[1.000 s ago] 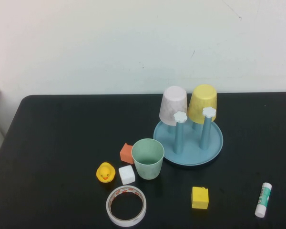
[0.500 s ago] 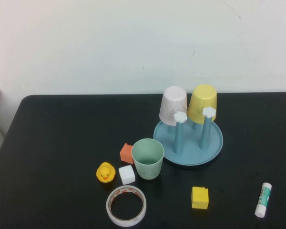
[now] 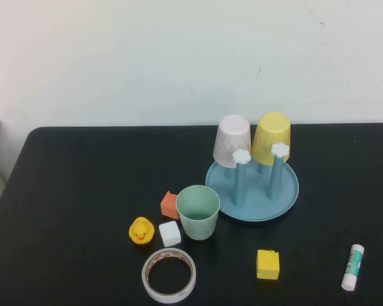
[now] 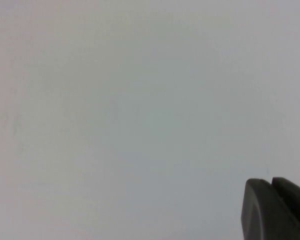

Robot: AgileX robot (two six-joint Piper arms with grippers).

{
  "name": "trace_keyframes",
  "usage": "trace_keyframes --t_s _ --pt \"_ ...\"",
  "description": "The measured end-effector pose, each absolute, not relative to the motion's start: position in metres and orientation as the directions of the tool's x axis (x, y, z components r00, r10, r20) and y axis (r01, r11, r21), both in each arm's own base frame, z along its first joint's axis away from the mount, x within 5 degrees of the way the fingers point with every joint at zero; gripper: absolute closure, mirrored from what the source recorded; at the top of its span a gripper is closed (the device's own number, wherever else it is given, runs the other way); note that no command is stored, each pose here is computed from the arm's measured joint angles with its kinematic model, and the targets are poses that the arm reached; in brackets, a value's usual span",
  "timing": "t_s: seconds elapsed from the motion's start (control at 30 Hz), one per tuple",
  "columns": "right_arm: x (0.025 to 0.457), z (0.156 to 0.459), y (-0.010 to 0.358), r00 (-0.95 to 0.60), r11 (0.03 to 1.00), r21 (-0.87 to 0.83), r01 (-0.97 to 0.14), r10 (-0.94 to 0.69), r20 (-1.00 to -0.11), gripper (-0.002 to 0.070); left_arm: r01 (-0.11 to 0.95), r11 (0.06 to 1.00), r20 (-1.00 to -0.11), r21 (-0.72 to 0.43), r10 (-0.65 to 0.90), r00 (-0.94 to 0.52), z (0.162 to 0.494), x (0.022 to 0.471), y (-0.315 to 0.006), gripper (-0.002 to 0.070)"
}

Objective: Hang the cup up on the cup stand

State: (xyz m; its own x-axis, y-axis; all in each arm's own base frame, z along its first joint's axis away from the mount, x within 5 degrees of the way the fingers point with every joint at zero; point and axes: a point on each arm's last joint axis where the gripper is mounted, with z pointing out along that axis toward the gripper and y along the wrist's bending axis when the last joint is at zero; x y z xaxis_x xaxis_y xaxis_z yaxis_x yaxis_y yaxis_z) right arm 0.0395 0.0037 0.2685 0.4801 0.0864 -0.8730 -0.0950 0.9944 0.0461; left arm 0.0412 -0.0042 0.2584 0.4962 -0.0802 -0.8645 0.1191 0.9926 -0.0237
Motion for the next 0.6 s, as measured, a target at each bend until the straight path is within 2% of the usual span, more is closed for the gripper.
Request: trace_keyframes --t_s 0.17,0.3,0.5,0.57,0.6 --pt "0.039 0.319 0.003 0.375 0.999 -0.011 -0.052 0.009 -0.927 0.0678 0.108 0.994 -0.942 0.007 -0.029 0.334 0.304 0.032 -0.004 0.0677" --pt "0.060 0.341 0.001 0.175 0.999 -0.018 -0.027 -0.013 -0.985 0.0678 0.085 0.995 -0.983 0.059 0.044 0.176 0.328 0.035 -0.003 0.0677" --pt "0.111 0.335 0.004 -0.035 0.999 -0.013 -0.030 -0.014 -0.999 0.0678 0.089 0.994 -0.998 0.065 0.067 -0.020 0.321 0.057 -0.004 0.0677" --pt "0.127 0.330 0.005 -0.068 0.999 0.042 -0.034 0.039 -0.997 0.0678 0.092 0.994 -0.995 0.065 0.071 -0.066 0.313 0.063 -0.005 0.0677" --pt "0.145 0.321 0.006 -0.134 0.990 0.141 -0.022 0.137 -0.981 0.0678 0.095 0.993 -0.991 0.065 0.075 -0.108 0.305 0.068 -0.006 0.0677"
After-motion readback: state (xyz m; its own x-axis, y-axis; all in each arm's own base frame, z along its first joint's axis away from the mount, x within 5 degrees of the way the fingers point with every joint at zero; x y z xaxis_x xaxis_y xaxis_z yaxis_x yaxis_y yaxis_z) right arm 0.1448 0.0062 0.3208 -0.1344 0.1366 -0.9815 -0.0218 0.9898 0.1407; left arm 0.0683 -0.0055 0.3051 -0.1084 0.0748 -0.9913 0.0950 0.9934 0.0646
